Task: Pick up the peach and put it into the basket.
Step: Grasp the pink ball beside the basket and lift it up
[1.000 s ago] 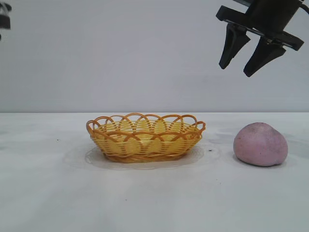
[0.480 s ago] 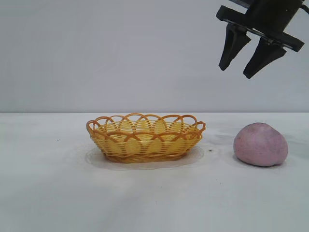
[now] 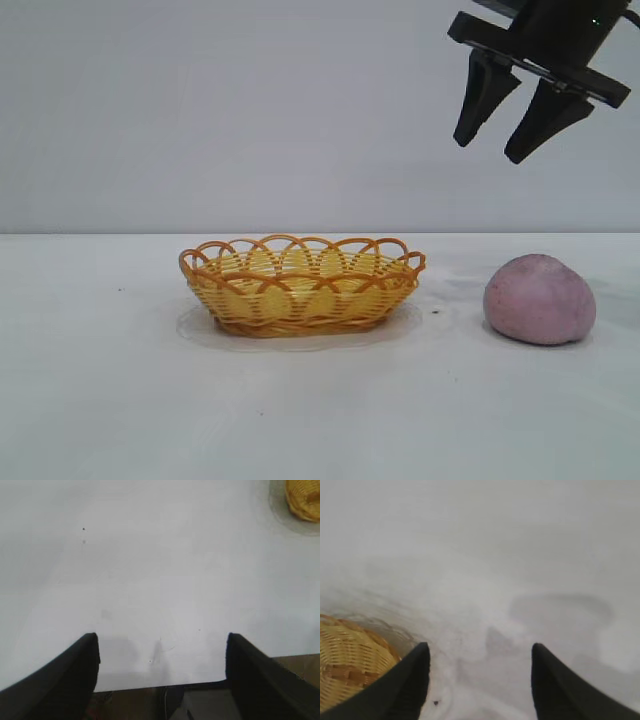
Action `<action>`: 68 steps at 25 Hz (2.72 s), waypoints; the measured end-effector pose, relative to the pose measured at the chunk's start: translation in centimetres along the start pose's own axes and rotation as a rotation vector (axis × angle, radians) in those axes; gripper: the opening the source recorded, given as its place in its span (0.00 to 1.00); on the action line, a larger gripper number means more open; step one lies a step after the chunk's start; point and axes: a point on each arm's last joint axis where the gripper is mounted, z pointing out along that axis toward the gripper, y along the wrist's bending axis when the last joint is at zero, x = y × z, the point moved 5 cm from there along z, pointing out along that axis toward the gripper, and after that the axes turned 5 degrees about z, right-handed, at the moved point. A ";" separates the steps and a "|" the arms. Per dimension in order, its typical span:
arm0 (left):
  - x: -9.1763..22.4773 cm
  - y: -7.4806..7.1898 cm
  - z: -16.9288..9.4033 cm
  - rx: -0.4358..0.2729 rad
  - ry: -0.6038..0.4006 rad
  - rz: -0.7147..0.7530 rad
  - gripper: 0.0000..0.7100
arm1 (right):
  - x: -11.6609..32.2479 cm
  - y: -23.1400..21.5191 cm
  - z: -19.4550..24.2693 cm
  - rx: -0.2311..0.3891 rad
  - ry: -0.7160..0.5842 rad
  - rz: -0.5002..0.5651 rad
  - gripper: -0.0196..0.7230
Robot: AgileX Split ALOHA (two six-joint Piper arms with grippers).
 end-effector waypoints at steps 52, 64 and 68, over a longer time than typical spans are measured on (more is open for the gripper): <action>4.6 -0.5 -2.1 -0.026 -0.288 0.011 0.66 | 7.1 4.5 -3.7 0.204 0.442 -0.130 0.53; 4.6 -0.5 -2.1 -0.026 -0.288 0.011 0.66 | 8.9 3.4 0.5 0.230 0.504 -0.102 0.53; 4.6 -0.5 -2.1 -0.026 -0.288 0.011 0.66 | 9.7 2.6 2.4 0.236 0.551 -0.094 0.53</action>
